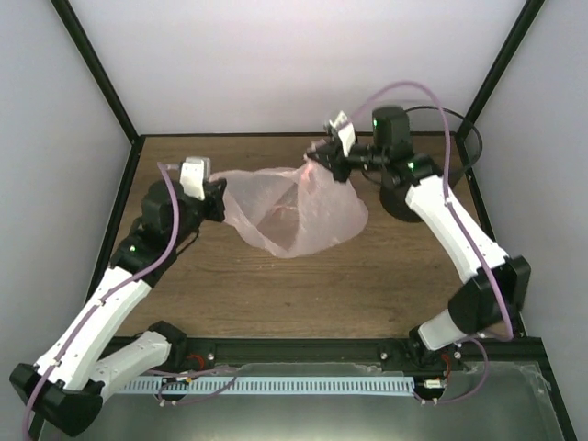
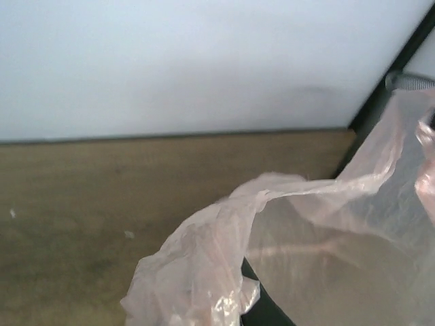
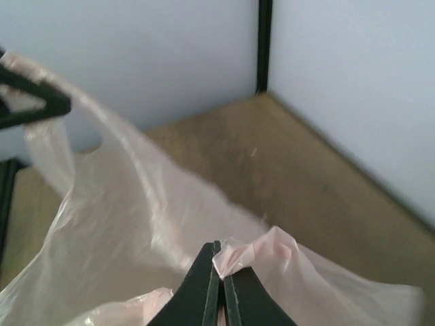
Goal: Put the trash bags into the trash bin
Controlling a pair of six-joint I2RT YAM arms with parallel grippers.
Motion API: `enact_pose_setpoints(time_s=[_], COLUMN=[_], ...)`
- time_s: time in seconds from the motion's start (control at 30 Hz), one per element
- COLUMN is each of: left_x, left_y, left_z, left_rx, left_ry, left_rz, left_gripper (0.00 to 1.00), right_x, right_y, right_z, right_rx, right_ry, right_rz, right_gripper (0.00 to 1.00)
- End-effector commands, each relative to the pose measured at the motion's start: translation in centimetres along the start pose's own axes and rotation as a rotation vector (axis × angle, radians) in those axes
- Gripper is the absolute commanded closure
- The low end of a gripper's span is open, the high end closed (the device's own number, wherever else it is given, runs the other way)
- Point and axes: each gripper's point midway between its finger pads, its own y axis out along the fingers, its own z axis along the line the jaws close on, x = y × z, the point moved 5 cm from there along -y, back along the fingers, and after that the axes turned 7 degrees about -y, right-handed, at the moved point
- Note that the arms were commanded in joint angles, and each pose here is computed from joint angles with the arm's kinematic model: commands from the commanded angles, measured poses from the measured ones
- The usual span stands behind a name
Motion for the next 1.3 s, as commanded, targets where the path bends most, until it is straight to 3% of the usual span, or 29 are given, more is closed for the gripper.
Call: enact_pose_setpoints(time_s=[0.0, 0.13, 0.3, 0.43, 0.67, 0.93, 1.27], left_x=[8.3, 13.1, 14.4, 13.1, 7.5, 0.6, -2.8], left_y=[-2.1, -6.3, -10.8, -12.3, -11.3, -8.3, -6.8], left_z=[-1.5, -3.0, -3.4, -2.7, -1.5, -0.2, 2.0], left_rx=[0.041, 0.027, 0.017, 0.034, -0.037, -0.074, -0.003], left_ry=[0.029, 0.047, 0.105, 0.103, 0.05, 0.088, 0.07], left_rz=[-0.278, -0.422, -0.523, -0.511, -0.407, -0.193, -0.168], left_gripper=[0.96, 0.96, 0.96, 0.96, 0.96, 0.96, 0.96], right_x=[9.6, 16.2, 17.0, 14.0, 7.4, 1.6, -5.6], right_y=[-1.2, -3.8, -4.6, -3.3, -1.4, 0.0, 2.9], right_z=[-2.8, -2.2, -0.5, 0.8, 2.2, 2.4, 1.3], right_rx=[-0.064, -0.061, 0.017, 0.088, 0.124, 0.094, 0.048], right_ry=[-0.12, -0.246, -0.292, -0.261, -0.199, -0.113, -0.01], right_rz=[-0.15, -0.272, -0.313, -0.262, -0.17, -0.085, 0.06], right_gripper=[0.99, 0.95, 0.93, 0.93, 0.93, 0.93, 0.96])
